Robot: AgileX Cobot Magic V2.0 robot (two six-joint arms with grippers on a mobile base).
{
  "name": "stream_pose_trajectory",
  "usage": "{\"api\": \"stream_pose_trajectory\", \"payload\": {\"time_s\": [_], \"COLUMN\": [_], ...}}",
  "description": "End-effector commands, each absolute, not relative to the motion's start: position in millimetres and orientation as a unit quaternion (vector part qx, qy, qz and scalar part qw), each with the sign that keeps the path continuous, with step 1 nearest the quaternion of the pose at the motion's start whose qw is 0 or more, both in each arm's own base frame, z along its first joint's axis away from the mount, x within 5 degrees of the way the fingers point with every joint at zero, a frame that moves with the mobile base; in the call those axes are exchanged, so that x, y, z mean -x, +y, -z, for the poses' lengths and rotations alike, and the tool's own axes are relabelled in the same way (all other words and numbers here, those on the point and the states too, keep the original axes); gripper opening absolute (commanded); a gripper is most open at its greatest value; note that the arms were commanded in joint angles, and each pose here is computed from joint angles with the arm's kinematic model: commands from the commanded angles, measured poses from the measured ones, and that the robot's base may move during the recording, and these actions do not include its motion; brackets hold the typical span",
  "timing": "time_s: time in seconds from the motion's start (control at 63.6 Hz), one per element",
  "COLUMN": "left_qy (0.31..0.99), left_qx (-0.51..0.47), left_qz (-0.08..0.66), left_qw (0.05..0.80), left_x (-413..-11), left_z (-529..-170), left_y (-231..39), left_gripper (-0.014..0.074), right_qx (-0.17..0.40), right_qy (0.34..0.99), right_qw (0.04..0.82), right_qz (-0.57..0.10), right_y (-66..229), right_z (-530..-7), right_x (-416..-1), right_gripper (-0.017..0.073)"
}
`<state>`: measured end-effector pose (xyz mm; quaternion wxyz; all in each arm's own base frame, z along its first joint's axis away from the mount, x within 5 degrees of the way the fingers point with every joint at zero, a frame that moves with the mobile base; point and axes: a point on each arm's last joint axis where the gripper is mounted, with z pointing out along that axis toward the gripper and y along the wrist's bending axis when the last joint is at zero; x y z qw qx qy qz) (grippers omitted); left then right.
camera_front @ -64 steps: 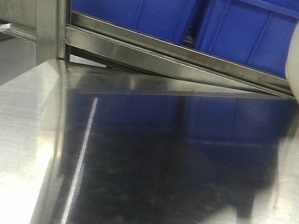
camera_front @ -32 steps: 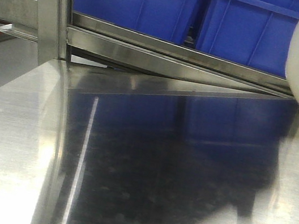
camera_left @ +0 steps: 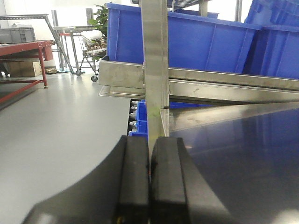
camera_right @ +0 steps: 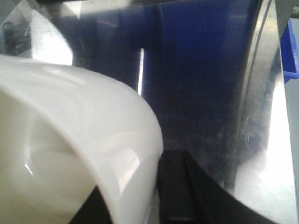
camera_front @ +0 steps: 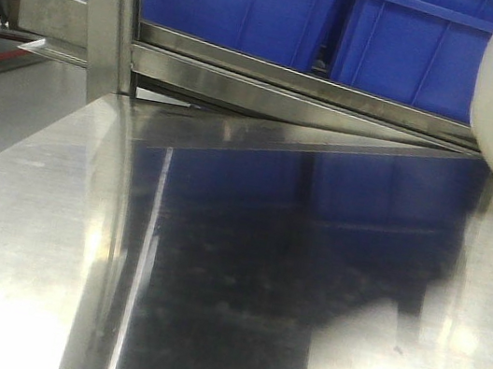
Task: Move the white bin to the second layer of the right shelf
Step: 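Drive backward away from the shelf holding the bin in the right gripper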
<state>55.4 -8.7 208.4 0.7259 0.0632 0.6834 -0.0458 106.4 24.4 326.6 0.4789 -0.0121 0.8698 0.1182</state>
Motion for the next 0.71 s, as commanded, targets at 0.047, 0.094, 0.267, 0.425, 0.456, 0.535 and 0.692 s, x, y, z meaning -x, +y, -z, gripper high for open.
{"api": "stream_pose_trajectory", "payload": {"time_s": [0.047,0.094,0.267,0.425,0.456,0.535,0.692], "left_qy": [0.657,0.657,0.657,0.657,0.657,0.657,0.657], "left_qx": [-0.054,-0.054,-0.054,-0.054,-0.054,-0.054,-0.054], "left_qz": [0.052,0.052,0.052,0.052,0.052,0.052,0.052], "left_qw": [0.750,0.750,0.750,0.750,0.750,0.750,0.750], "left_x": [-54.9,-54.9,-54.9,-54.9,-54.9,-54.9,-54.9], "left_z": [-206.2,-206.2,-206.2,-206.2,-206.2,-206.2,-206.2], "left_y": [-8.3,-8.3,-8.3,-8.3,-8.3,-8.3,-8.3], "left_gripper": [0.0085,0.0085,0.0085,0.0085,0.0085,0.0085,0.0085], "right_qx": [0.006,0.006,0.006,0.006,0.006,0.006,0.006], "right_qy": [0.837,0.837,0.837,0.837,0.837,0.837,0.837], "right_qw": [0.532,0.532,0.532,0.532,0.532,0.532,0.532], "right_qz": [-0.126,-0.126,-0.126,-0.126,-0.126,-0.126,-0.126], "right_y": [23.8,23.8,23.8,23.8,23.8,23.8,23.8], "right_z": [-344.0,-344.0,-344.0,-344.0,-344.0,-344.0,-344.0], "right_x": [-109.1,-109.1,-109.1,-109.1,-109.1,-109.1,-109.1], "right_gripper": [0.0056,0.0056,0.0056,0.0056,0.0056,0.0056,0.0056]}}
